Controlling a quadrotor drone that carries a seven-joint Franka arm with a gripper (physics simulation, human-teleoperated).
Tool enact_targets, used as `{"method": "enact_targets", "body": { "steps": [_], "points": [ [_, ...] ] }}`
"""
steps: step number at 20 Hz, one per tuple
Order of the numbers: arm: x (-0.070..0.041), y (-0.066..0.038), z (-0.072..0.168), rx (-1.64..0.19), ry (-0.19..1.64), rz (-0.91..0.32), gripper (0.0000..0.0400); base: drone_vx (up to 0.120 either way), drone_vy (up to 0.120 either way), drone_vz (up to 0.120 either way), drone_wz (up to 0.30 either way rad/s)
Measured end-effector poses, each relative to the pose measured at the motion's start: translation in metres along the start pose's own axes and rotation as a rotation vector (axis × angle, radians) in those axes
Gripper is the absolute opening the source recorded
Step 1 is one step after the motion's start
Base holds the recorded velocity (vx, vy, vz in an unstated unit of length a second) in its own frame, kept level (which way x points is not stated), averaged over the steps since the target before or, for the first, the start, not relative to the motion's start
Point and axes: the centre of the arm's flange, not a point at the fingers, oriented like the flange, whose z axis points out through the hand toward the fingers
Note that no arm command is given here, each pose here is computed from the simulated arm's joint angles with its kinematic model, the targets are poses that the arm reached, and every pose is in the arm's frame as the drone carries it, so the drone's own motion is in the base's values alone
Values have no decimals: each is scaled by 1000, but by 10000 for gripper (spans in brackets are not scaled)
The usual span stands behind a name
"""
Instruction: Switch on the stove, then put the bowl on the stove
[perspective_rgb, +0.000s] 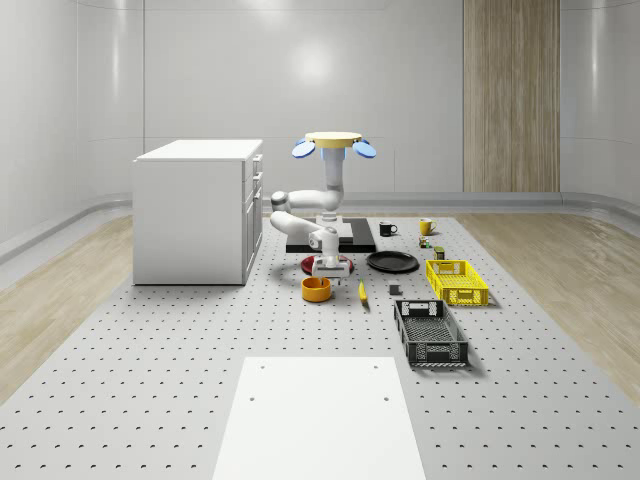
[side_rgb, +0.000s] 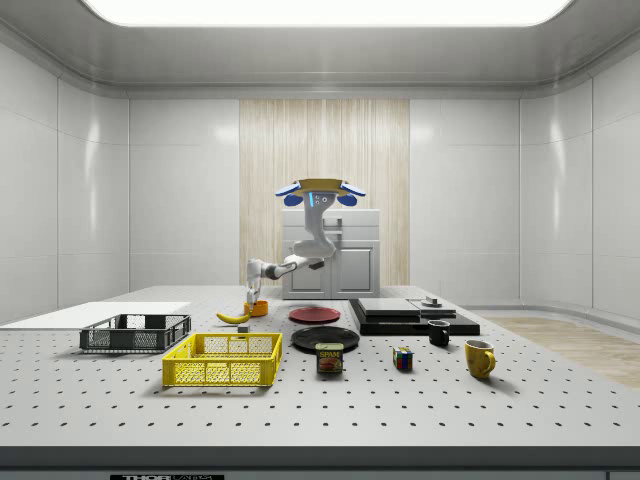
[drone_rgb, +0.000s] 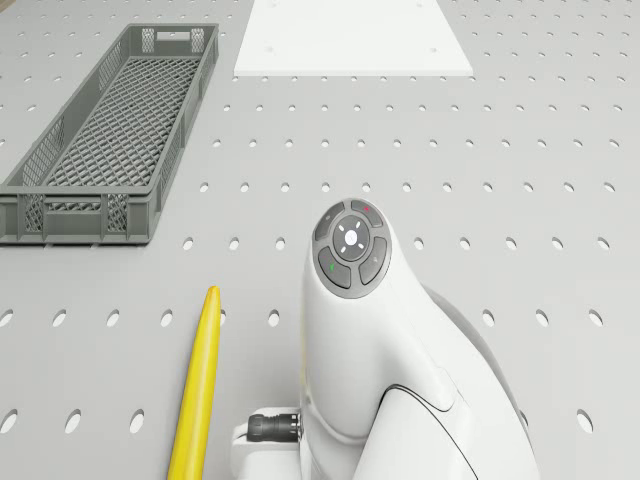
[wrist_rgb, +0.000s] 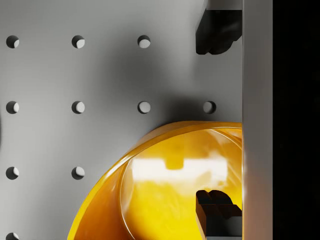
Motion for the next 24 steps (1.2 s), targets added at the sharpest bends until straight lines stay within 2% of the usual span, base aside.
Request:
{"method": "enact_targets", "body": {
  "steps": [9,16,17,19,21,24],
  "points": [
    [2,2,8,0,0,0,400,0,0,0,0],
    [8,-4,12,0,0,0,400,0,0,0,0],
    [8,-4,13,0,0,0,334,0,0,0,0],
    [8,-4,13,0,0,0,242,0,0,0,0],
    [9,-5,13,0,0,0,186,0,0,0,0],
    [9,-5,13,0,0,0,141,0,0,0,0]
  ]
}}
